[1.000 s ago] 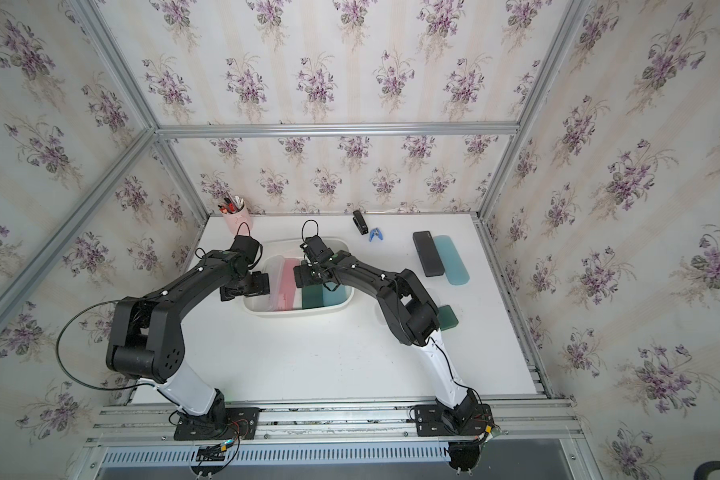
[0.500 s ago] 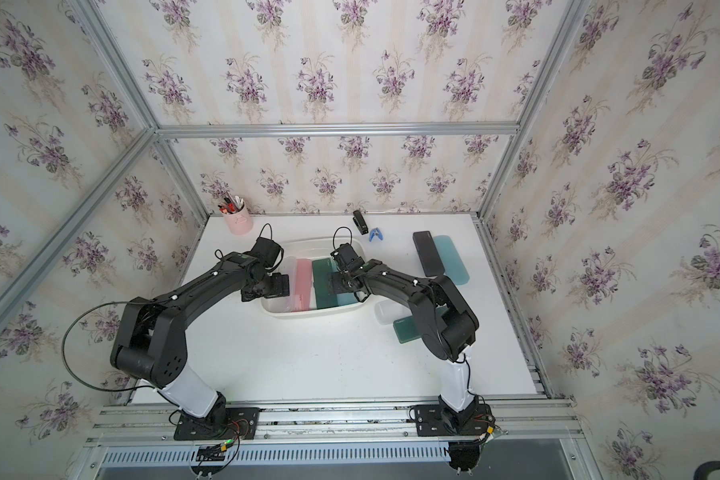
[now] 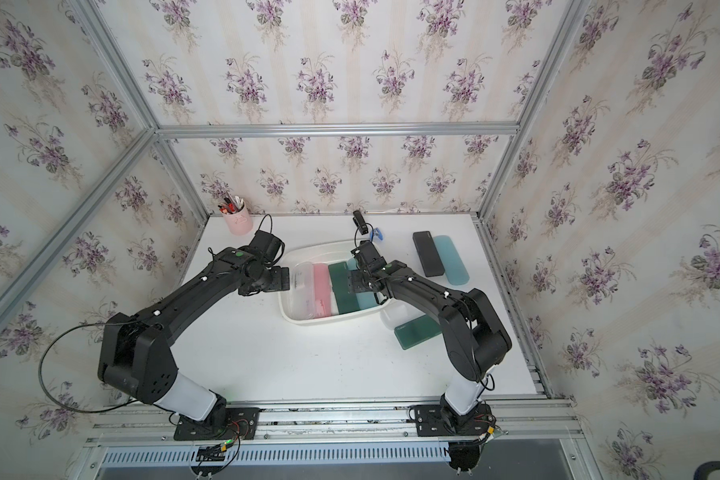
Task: Put the pencil case into the storage box
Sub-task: Adjust the pencil case in the storage box.
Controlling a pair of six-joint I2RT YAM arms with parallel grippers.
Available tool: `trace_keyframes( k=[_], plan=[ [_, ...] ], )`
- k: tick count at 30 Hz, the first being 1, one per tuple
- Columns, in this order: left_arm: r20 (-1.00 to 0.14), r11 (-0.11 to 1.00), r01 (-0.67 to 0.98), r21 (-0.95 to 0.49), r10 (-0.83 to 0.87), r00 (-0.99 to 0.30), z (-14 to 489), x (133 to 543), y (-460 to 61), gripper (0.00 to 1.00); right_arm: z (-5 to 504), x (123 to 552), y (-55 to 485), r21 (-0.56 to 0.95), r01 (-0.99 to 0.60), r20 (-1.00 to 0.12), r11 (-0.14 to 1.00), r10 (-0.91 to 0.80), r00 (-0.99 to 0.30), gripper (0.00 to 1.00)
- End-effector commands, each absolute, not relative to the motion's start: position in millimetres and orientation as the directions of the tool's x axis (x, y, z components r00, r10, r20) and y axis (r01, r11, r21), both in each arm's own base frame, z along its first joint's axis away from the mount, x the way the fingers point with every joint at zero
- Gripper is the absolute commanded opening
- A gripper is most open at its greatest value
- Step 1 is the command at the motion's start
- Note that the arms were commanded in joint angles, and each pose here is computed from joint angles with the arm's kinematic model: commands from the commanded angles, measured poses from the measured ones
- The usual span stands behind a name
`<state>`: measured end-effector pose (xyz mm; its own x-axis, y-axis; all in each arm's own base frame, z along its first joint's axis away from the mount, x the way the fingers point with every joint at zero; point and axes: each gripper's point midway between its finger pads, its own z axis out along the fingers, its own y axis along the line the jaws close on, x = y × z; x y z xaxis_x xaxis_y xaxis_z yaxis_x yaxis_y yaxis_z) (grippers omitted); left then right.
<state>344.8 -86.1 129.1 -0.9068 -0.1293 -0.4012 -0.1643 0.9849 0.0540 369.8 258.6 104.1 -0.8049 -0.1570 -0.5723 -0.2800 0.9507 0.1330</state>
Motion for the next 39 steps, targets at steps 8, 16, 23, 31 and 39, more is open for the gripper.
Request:
trace_keyframes(
  k=[8, 16, 23, 31, 39],
  plan=[
    [-0.374, 0.97, -0.175, 0.167, -0.102, -0.922, 118.2, 331.9, -58.2, 0.98, 113.5, 380.7, 373.8, 0.361, -0.555, -0.624, 0.75, -0.248, -0.741, 0.76],
    [-0.374, 0.963, -0.203, 0.176, -0.126, -0.919, 116.3, 325.2, -41.0, 0.98, 91.3, 370.2, 416.2, 0.425, -0.586, -0.587, 0.691, -0.283, -0.759, 0.76],
    [-0.369, 0.96, -0.213, 0.181, -0.134, -0.92, 112.6, 321.2, -32.8, 0.98, 73.0, 364.1, 419.0, 0.438, -0.559, -0.547, 0.705, -0.285, -0.787, 0.76],
    [-0.365, 0.959, -0.218, 0.181, -0.14, -0.921, 108.8, 318.0, -27.9, 0.98, 67.4, 352.9, 436.7, 0.476, -0.572, -0.528, 0.668, -0.302, -0.794, 0.76],
    [-0.368, 0.958, -0.223, 0.177, -0.146, -0.918, 108.0, 317.4, -25.0, 0.98, 59.8, 349.1, 447.4, 0.498, -0.58, -0.508, 0.645, -0.325, -0.798, 0.76]
  ],
)
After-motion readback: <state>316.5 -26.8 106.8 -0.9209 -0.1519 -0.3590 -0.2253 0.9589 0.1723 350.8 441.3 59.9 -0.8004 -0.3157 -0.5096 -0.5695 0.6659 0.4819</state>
